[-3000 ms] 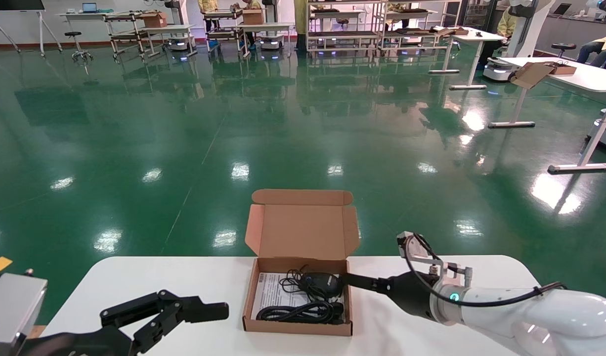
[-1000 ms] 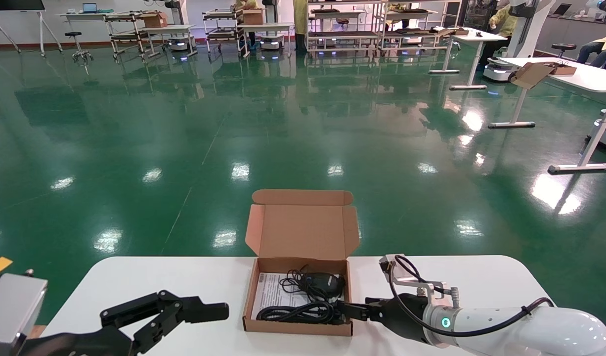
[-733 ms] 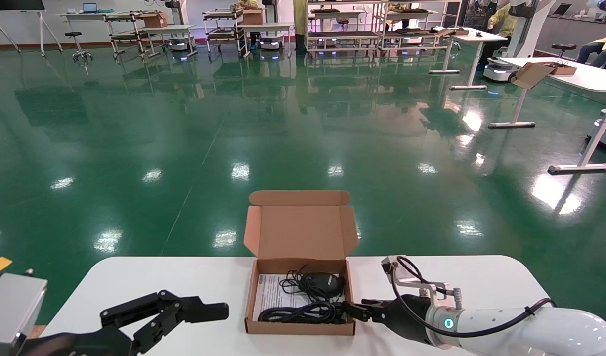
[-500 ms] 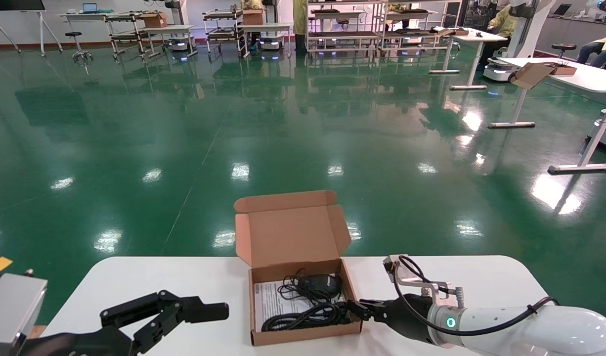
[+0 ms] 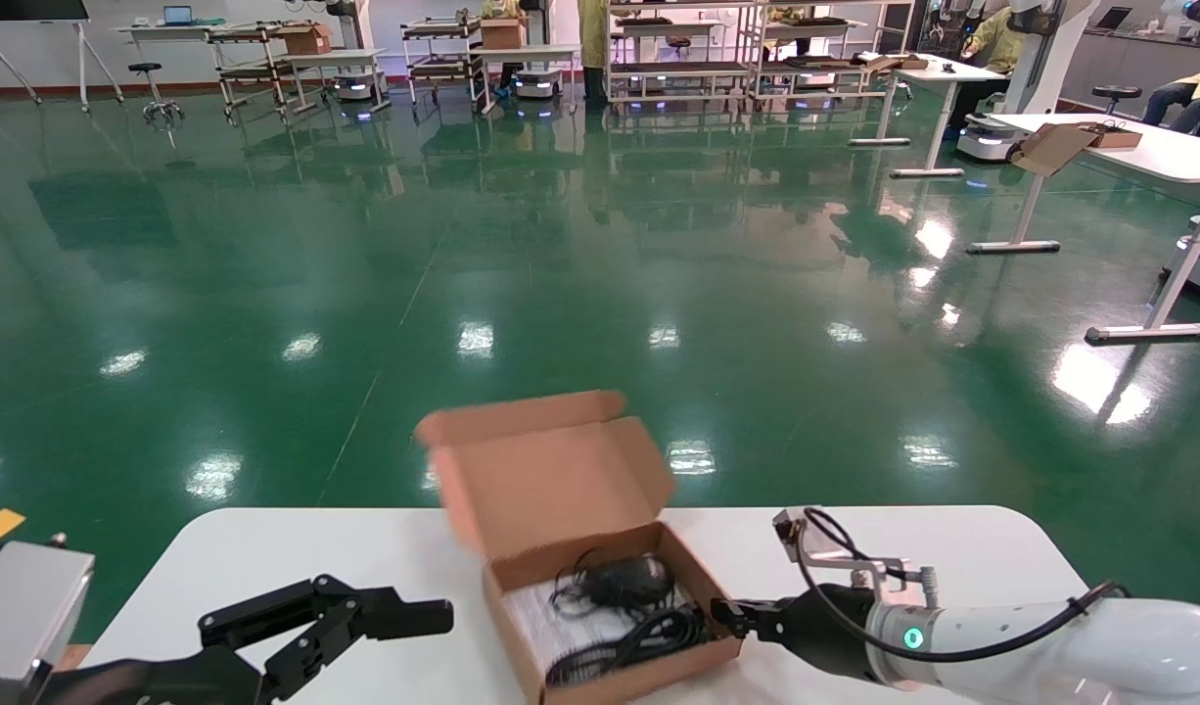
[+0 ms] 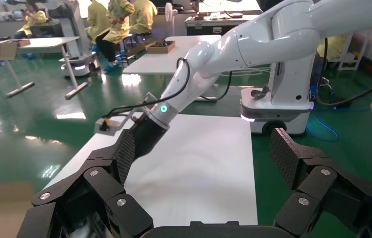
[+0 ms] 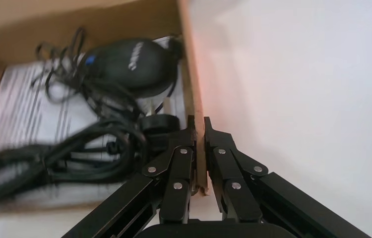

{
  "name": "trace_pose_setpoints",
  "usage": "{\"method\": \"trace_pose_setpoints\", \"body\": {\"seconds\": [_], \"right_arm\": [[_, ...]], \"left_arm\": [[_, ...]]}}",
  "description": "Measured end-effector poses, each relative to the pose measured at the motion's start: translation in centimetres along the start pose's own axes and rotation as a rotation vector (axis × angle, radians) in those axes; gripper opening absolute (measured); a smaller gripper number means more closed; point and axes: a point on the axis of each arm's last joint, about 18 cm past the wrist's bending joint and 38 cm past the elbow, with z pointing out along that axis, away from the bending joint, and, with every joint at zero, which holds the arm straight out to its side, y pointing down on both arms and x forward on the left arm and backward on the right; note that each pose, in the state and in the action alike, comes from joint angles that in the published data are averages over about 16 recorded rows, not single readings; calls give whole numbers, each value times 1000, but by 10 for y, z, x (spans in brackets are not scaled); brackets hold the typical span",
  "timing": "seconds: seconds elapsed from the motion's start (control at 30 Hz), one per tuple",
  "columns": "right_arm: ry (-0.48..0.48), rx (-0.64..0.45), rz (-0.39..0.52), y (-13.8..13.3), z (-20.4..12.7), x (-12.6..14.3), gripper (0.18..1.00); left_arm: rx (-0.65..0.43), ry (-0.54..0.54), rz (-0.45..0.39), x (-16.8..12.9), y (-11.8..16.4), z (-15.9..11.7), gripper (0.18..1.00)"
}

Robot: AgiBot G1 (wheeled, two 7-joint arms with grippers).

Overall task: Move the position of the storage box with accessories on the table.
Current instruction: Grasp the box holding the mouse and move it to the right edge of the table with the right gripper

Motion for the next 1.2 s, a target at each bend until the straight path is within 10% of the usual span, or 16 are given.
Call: {"method": "trace_pose_setpoints", "body": {"seconds": [0.73, 1.2], "right_arm": [[-105, 97, -105, -113, -110, 6, 205], [54, 195, -120, -149, -245, 77, 204]], "left_arm": [[0, 0, 0, 0, 0, 0, 1000], [0, 0, 0, 0, 0, 0, 1000]]}}
